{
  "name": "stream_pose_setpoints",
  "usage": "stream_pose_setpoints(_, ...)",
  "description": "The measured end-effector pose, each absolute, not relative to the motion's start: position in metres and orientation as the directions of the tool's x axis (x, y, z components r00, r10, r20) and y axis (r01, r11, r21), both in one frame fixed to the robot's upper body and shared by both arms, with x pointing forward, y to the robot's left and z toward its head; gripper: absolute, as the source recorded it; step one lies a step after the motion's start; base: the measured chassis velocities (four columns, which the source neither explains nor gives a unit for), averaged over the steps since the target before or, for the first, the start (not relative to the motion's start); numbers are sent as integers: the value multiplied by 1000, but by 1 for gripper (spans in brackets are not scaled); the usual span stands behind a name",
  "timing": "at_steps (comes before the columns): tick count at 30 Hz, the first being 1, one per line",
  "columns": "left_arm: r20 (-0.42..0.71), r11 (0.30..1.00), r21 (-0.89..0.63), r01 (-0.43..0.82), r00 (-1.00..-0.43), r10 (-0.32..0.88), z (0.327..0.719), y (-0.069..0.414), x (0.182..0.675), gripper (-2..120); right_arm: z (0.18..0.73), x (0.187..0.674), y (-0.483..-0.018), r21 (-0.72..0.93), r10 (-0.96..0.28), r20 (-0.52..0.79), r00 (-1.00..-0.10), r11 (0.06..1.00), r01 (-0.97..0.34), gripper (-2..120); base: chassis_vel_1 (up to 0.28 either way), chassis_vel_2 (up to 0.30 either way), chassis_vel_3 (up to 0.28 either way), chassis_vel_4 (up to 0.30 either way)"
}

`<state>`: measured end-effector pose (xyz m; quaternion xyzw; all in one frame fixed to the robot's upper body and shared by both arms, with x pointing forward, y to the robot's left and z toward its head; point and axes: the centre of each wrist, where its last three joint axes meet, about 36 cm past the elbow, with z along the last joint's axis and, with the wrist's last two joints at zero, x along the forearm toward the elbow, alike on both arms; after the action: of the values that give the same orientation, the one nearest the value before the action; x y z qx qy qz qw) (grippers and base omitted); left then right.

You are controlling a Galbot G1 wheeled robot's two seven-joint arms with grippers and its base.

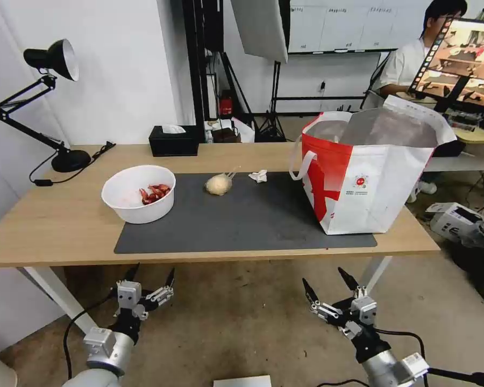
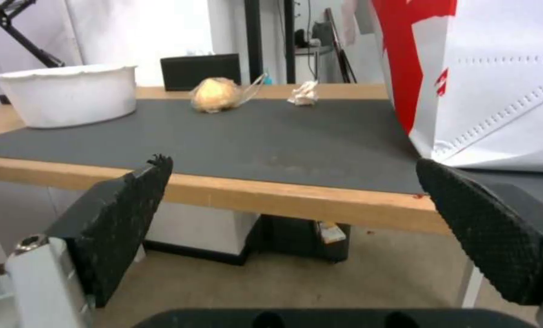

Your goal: Pick up the trash from the table and place it into the takeout bag.

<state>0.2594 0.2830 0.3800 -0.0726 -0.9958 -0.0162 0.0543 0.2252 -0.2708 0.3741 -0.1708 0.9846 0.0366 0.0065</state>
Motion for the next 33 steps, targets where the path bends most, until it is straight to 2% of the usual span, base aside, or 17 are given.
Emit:
stream_pose_setpoints(13,76,986,44,158,-985,154,392,279,263,100,400,239,-261,100,-378,-50,-924,919,-382,100,0,0,0,0)
stream_pose_setpoints(23,59,987,37,159,-986,157,404,271,269,100,438,311,-262,139,-539,-46,-841,831,-539,100,0,0,0,0)
stream_pose_setpoints(33,47,986,43,164,-986,162,410,270,274,100,432,352,-269,115,-557,-6,-831,825,-554,100,0,0,0,0)
